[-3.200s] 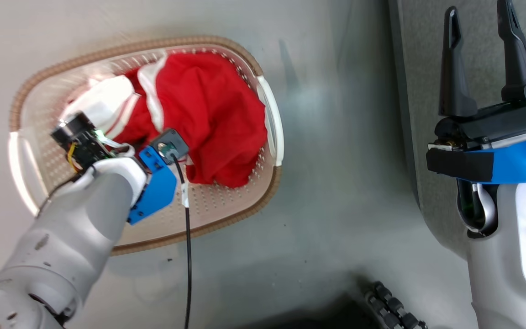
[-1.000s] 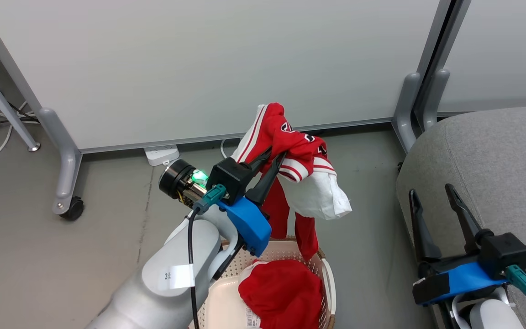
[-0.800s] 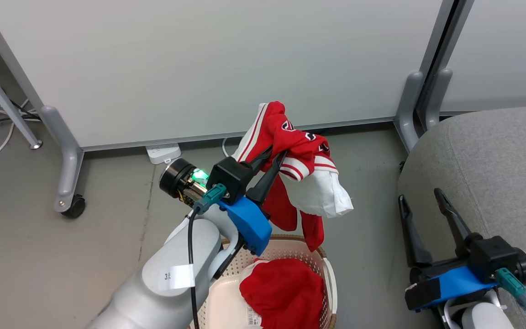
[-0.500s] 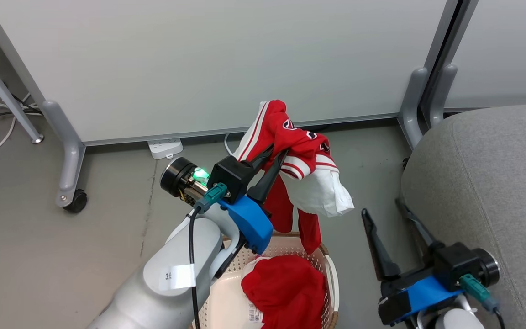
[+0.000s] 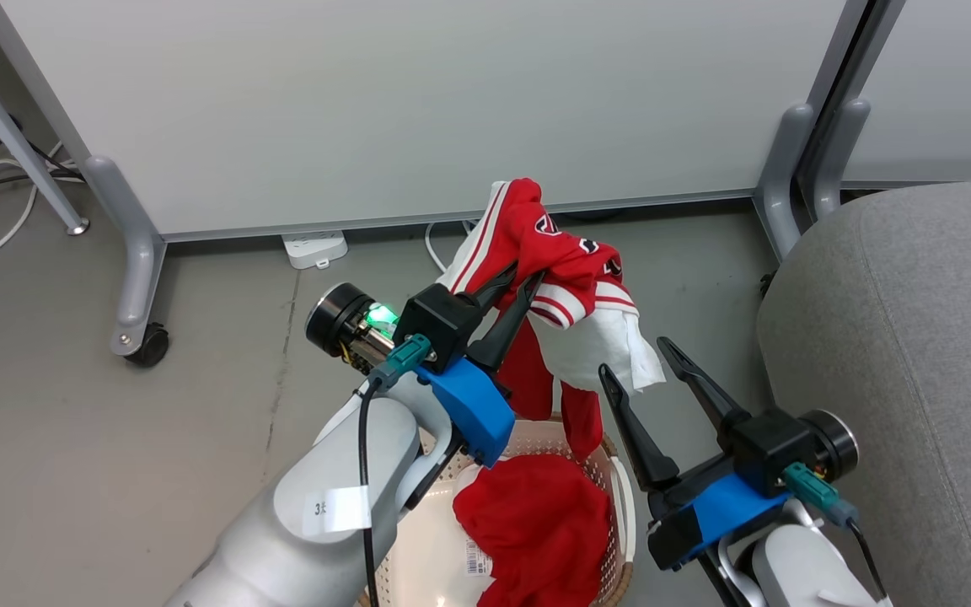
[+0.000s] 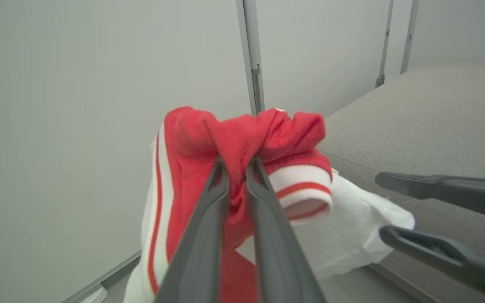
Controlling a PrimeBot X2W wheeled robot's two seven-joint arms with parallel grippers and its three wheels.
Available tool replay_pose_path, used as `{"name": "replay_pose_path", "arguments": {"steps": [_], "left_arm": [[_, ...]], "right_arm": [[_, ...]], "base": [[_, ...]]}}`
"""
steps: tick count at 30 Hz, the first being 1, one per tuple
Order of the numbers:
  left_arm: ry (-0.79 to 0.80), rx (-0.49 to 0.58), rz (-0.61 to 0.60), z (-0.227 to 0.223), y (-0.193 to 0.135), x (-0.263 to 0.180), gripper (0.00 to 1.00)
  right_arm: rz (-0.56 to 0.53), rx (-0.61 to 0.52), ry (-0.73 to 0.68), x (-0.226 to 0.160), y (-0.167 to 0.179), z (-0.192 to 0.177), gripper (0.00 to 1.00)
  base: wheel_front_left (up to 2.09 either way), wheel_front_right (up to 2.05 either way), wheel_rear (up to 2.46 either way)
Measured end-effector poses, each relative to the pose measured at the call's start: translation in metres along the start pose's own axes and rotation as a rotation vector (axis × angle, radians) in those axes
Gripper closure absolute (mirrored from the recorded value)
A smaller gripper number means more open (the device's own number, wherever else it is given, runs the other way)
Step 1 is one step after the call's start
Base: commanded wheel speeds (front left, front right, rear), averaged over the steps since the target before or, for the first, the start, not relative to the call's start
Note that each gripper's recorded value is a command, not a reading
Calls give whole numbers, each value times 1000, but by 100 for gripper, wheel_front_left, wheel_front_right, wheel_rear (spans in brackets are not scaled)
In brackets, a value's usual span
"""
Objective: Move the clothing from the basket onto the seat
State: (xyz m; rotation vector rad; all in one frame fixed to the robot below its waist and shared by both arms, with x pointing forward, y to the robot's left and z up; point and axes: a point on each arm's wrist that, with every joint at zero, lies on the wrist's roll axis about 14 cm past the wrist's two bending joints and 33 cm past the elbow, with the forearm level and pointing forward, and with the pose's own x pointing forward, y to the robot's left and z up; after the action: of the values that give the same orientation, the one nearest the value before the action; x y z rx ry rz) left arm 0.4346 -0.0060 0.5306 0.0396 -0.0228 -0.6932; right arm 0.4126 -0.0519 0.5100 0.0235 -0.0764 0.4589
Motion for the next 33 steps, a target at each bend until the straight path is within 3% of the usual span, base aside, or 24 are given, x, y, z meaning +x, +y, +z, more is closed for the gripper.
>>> {"name": "replay_pose_path", "arguments": {"steps": [20,21,22,33], "left_arm": [[9,-8,-16,-7,3,11,100],[10,-9,-16,-8,3,11,100],[11,-10,-16,-9,3,12,100],[13,-11,-11,-10,6,12,100]], "right_arm": [[57,-42,105,47,-3,-28,0],[58,-40,102,49,-3,-26,59],[62,-38,97,51,-2,-25,99],[74,-33,79,57,2,-20,100]], "base": [[0,0,0],[0,0,0],[0,0,0],[0,0,0]]}}
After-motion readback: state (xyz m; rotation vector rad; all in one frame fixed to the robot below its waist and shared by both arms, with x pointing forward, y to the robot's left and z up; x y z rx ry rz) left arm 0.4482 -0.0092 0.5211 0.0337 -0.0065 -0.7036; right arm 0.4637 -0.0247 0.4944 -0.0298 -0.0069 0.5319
